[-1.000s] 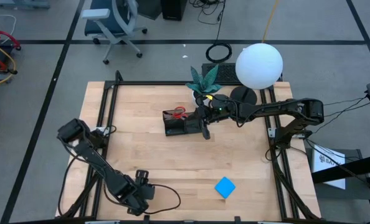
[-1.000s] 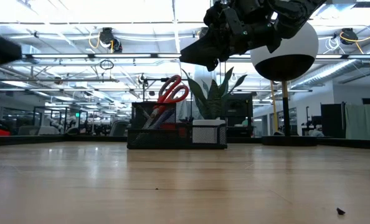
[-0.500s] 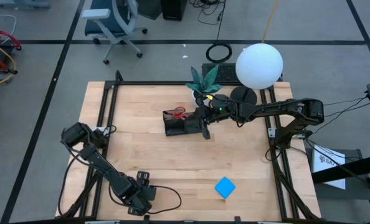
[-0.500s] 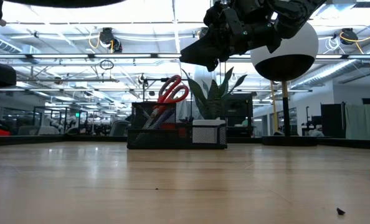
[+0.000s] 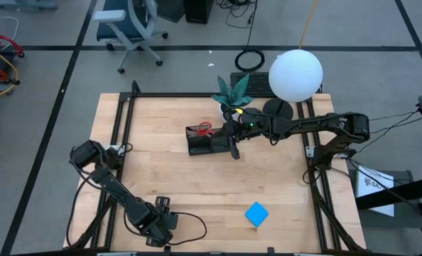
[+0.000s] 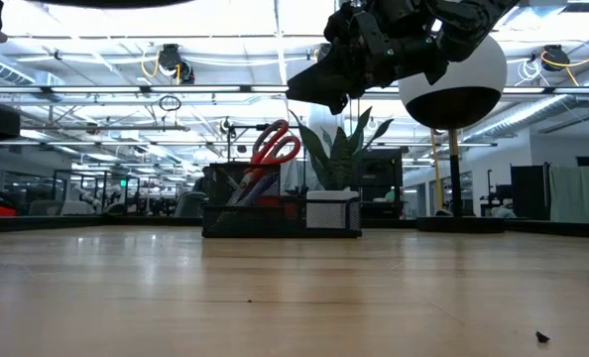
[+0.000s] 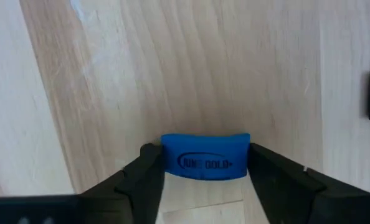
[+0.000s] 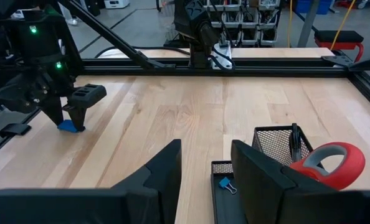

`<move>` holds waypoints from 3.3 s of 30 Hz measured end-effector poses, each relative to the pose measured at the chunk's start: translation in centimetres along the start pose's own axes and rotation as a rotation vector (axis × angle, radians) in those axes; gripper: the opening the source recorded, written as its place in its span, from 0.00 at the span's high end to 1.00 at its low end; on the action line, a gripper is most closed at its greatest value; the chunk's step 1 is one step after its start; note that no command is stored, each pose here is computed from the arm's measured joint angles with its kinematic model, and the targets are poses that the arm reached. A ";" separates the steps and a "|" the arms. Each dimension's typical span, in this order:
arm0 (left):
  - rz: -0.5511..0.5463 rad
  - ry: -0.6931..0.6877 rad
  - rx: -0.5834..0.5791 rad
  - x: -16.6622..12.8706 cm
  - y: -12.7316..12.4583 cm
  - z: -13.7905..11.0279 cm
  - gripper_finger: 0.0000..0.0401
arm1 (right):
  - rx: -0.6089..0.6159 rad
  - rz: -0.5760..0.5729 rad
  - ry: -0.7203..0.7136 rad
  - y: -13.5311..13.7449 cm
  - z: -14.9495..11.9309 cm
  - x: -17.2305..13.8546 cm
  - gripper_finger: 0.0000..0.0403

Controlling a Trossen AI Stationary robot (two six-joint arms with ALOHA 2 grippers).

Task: Pick and place office supplies into organizer
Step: Put the blue eraser into the black desk organizer

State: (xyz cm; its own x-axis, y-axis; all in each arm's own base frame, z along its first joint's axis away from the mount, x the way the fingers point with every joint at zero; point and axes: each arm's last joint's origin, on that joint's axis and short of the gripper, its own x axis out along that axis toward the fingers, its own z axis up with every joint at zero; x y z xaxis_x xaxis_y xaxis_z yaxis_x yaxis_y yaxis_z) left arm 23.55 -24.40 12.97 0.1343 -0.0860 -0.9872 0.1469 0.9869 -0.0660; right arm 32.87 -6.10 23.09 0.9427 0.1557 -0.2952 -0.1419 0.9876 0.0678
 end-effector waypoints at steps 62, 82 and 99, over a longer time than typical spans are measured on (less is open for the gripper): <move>0.391 -0.139 -0.039 -5.8 15.2 5.3 0.87 | -0.011 0.025 -0.100 0.8 1.4 -0.3 0.68; 0.440 -0.217 -0.063 -6.5 22.5 7.2 0.87 | -0.010 0.049 -0.071 2.8 3.5 -3.7 0.68; 0.410 -0.238 -0.165 -6.9 26.6 7.0 0.87 | -0.012 0.052 -0.073 2.9 3.5 -3.7 0.68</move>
State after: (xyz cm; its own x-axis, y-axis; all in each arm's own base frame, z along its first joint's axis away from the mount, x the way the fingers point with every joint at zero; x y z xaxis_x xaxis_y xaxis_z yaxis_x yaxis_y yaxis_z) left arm 33.42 1.52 19.05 0.3710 0.3042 -0.8774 -0.1193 0.9526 0.2799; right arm 30.07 -3.86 27.73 0.9533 0.2056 -0.2213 -0.1949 0.9783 0.0697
